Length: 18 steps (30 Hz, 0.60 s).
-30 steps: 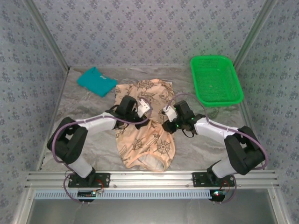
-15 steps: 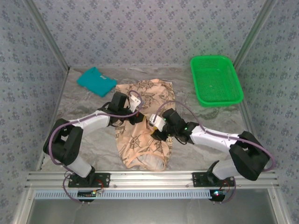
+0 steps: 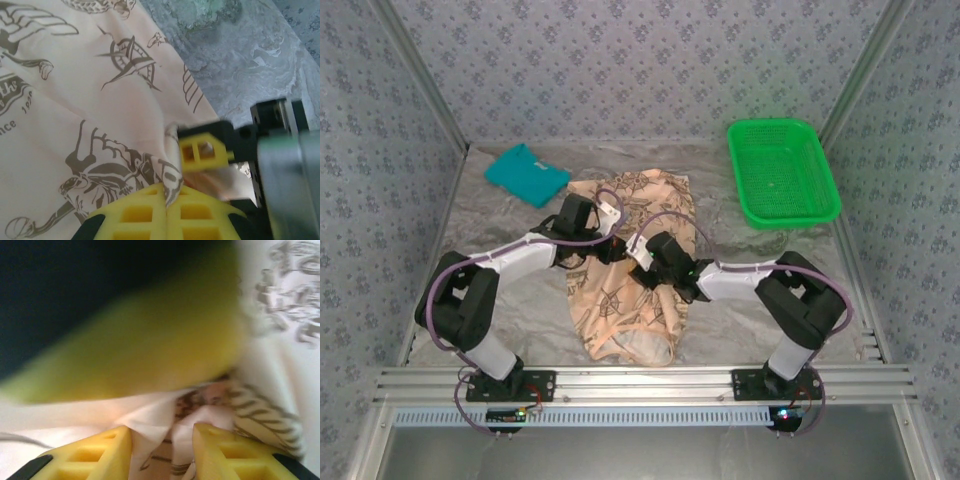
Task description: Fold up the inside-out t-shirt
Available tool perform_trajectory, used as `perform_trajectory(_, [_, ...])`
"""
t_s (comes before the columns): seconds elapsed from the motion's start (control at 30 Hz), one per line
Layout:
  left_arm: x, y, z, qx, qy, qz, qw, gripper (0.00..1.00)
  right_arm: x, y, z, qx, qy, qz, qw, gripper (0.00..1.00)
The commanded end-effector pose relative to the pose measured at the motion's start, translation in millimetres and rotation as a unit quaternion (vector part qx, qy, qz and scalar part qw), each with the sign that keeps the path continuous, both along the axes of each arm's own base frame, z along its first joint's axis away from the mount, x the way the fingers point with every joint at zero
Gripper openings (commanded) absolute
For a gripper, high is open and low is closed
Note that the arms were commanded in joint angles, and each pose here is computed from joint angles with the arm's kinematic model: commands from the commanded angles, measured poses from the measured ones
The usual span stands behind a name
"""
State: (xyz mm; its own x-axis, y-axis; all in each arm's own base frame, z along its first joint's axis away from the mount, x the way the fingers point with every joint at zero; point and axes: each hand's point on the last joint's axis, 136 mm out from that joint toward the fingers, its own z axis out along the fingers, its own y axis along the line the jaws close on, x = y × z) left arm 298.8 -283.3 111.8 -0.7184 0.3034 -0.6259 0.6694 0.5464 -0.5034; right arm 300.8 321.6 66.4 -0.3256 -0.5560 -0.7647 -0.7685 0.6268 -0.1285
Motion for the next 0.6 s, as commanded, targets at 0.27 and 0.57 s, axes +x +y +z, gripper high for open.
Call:
perform_trajectory(0.27, [-6, -6, 21, -0.022, 0.004, -0.02, 1.0, 0.0, 23, -19, -31, 0.002, 0.004, -0.082, 0.997, 0.46])
perform_trajectory(0.57, [-1, -9, 18, -0.027, 0.016, -0.018, 0.999, 0.0, 11, -8, -54, 0.009, 0.048, -0.05, 0.998, 0.11])
